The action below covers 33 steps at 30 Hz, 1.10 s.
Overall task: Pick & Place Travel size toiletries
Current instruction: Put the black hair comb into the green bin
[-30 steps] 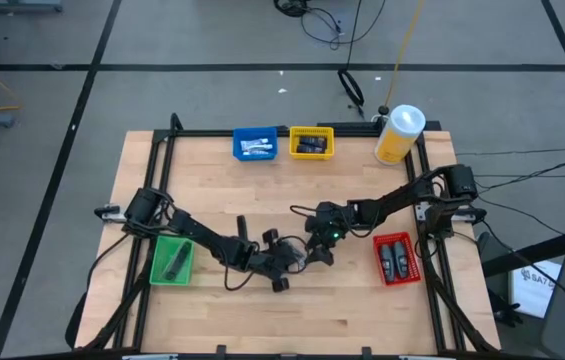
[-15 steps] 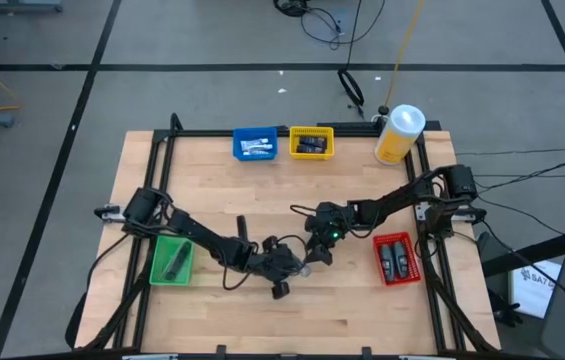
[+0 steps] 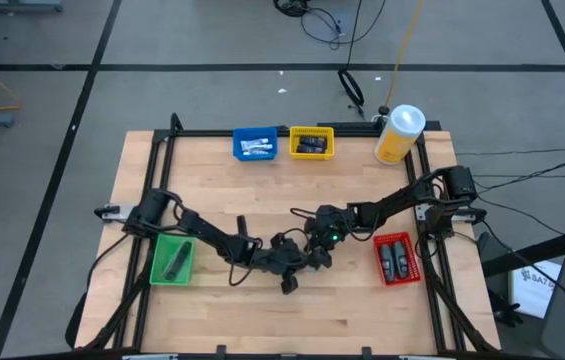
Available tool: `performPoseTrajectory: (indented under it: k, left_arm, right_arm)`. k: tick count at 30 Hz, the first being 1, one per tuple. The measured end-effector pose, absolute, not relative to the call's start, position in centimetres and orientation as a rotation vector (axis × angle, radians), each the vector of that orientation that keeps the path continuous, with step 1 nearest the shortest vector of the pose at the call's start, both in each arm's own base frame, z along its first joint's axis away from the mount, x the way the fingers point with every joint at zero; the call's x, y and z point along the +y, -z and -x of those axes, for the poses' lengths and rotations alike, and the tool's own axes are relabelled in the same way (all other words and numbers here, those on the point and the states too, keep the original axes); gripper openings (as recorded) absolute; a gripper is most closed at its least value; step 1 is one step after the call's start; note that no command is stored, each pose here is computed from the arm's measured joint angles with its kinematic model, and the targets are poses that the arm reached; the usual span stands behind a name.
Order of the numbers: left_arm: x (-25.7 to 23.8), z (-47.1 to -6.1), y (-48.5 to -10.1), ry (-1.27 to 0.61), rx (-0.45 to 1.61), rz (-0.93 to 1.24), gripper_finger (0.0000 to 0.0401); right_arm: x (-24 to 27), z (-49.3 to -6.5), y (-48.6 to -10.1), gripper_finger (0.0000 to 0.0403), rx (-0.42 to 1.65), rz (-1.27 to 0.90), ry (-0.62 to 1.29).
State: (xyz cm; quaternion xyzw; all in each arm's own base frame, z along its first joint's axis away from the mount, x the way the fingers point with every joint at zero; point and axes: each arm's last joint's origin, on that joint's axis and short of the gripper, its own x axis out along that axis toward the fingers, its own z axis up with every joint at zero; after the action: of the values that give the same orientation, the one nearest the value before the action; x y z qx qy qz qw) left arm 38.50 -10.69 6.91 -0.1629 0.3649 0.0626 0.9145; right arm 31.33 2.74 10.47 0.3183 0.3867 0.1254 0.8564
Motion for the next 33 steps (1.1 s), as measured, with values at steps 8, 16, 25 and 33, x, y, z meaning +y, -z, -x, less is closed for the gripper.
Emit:
performPoseTrajectory:
  k: [8, 16, 25, 33]
  left_arm:
    - [-10.5, -38.6, -6.8, -0.140, 0.742, 0.328, 0.0062]
    - [-10.5, -38.6, -6.8, -0.138, 0.739, 0.304, 0.0062]
    - [-10.4, -38.6, -6.7, -0.158, 0.731, 0.294, 0.0062]
    - [-10.3, -38.6, -6.7, -0.188, 0.721, 0.283, 0.0062]
  right_arm:
    - [2.8, -31.4, -10.6, 0.0281, 0.800, -0.674, -0.271]
    - [2.9, -31.6, -11.3, 0.0281, 0.751, -0.681, -0.319]
    - [3.1, -31.7, -11.4, 0.0281, 0.737, -0.654, -0.337]
    - [4.6, -31.1, -10.8, 0.0241, 0.779, -0.466, -0.307]
